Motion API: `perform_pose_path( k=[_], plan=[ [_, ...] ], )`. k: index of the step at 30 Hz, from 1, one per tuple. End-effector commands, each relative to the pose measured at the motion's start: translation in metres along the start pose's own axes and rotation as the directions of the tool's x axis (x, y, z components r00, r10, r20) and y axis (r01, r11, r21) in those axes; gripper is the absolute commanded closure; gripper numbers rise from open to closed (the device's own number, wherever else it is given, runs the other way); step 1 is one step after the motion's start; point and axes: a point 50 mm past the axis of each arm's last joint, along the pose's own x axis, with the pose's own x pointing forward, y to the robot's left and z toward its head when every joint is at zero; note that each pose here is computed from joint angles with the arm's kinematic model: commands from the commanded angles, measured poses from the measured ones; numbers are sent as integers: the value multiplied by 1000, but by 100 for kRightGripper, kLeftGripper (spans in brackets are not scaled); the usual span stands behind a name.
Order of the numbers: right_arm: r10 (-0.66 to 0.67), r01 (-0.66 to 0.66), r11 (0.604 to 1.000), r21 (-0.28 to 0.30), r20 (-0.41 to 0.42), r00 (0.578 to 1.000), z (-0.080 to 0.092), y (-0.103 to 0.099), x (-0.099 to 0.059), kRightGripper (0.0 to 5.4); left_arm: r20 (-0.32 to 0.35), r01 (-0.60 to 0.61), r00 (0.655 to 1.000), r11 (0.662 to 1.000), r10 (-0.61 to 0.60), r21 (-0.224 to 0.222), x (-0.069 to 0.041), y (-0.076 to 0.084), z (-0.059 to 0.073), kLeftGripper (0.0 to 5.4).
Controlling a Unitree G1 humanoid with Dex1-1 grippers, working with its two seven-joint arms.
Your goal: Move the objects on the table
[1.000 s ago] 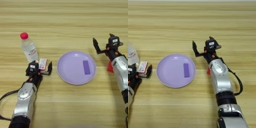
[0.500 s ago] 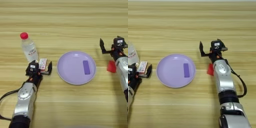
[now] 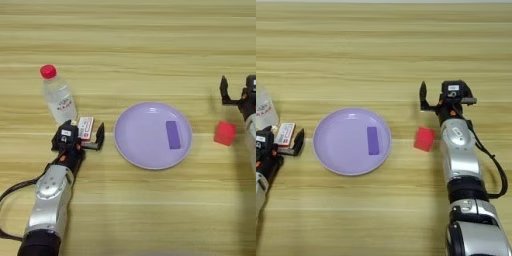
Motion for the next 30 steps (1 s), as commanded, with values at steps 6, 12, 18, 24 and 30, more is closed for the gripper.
perform_pose_path(
  k=[6, 12, 18, 24, 30],
  plan=[
    [-25, 24, 999, 37, 38, 999, 9, -3, 5, 0, -180, -2, 984, 999, -7, -52, -18, -3, -36, 66],
    [-30, 28, 998, 53, 42, 999, 10, -4, 5, 0, -183, -2, 983, 999, -6, -47, -19, -3, -37, 130],
    [-29, 27, 998, 60, 45, 999, 11, -3, 5, 0, -177, 2, 984, 999, -11, -48, -19, -2, -36, 203],
    [-28, 25, 998, 60, 43, 999, 10, -2, 5, 0, -169, 21, 985, 998, -31, -60, -19, -3, -35, 268],
    [-26, 24, 998, 62, 42, 999, 10, -2, 5, 0, -157, 47, 986, 998, -54, -45, -19, -6, -32, 336]
  ],
)
